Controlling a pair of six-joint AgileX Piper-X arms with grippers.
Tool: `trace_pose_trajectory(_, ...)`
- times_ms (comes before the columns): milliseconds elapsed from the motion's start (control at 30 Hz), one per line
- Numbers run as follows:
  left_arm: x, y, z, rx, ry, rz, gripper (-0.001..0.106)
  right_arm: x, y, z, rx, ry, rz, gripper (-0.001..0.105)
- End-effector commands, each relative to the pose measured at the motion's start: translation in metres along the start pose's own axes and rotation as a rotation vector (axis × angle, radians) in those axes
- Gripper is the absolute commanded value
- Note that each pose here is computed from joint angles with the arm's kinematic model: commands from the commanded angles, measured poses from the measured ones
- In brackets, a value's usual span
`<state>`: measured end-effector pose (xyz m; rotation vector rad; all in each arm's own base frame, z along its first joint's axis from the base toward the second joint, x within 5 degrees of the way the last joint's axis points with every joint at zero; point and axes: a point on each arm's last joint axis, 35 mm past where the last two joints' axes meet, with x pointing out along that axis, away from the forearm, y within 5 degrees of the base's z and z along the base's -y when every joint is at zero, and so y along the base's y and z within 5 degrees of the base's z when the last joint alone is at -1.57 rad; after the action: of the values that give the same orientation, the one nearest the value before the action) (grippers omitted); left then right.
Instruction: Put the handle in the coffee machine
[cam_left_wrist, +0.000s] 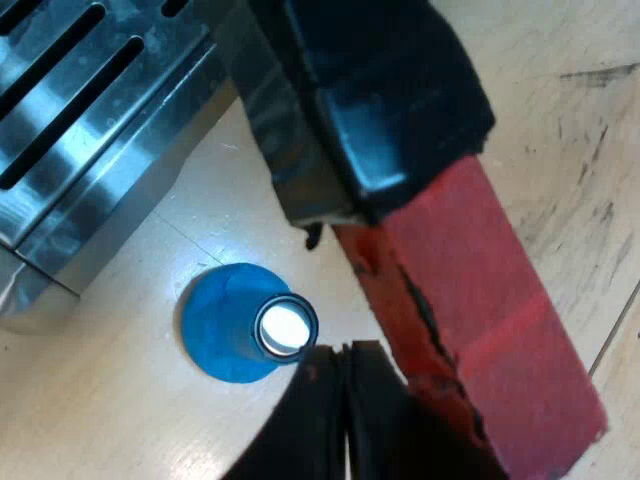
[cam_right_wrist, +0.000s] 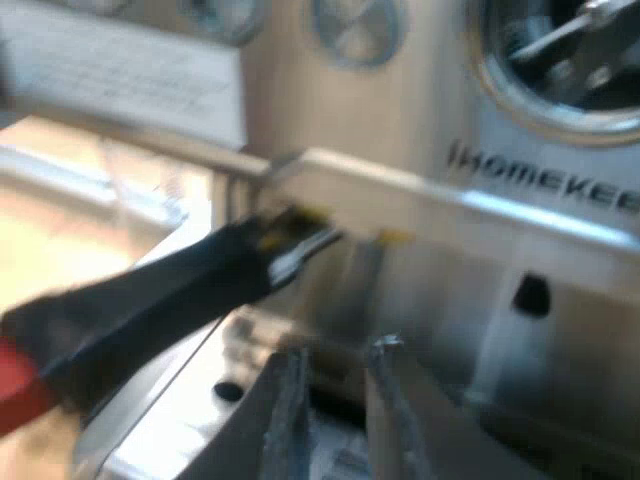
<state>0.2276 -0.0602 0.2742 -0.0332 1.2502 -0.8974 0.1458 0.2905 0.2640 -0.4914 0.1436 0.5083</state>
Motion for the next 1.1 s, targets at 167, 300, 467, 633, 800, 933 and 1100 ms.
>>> trace_pose_trajectory(167, -0.01, -0.019, -0.002, -0.027, -0.075, -0.116, 0.0, -0.037, -0.009, 0.014, -0.026, -0.012, 0.203, 0.017)
trace_pose_trajectory(300, -0.02, -0.027, -0.004, -0.013, -0.111, -0.104, 0.0, -0.058, -0.023, 0.02, -0.032, -0.023, 0.317, 0.017)
trace_pose_trajectory(467, -0.023, -0.03, -0.004, -0.016, -0.137, -0.108, 0.0, -0.078, -0.041, 0.026, -0.016, -0.049, 0.369, 0.017)
trace_pose_trajectory(633, -0.023, -0.03, -0.004, -0.014, -0.14, -0.114, 0.0, -0.099, -0.061, 0.032, 0.006, -0.086, 0.371, 0.017)
trace_pose_trajectory(800, -0.023, -0.034, -0.003, -0.046, -0.157, -0.195, 0.0, -0.117, -0.078, 0.037, 0.033, -0.129, 0.362, 0.017)
trace_pose_trajectory(933, -0.02, -0.039, -0.001, -0.02, -0.145, -0.206, 0.0, -0.123, -0.083, 0.036, 0.036, -0.135, 0.361, 0.017)
trace_pose_trajectory(1100, -0.008, -0.057, 0.007, 0.036, -0.124, -0.244, 0.0, -0.123, -0.083, 0.036, 0.033, -0.13, 0.362, 0.017)
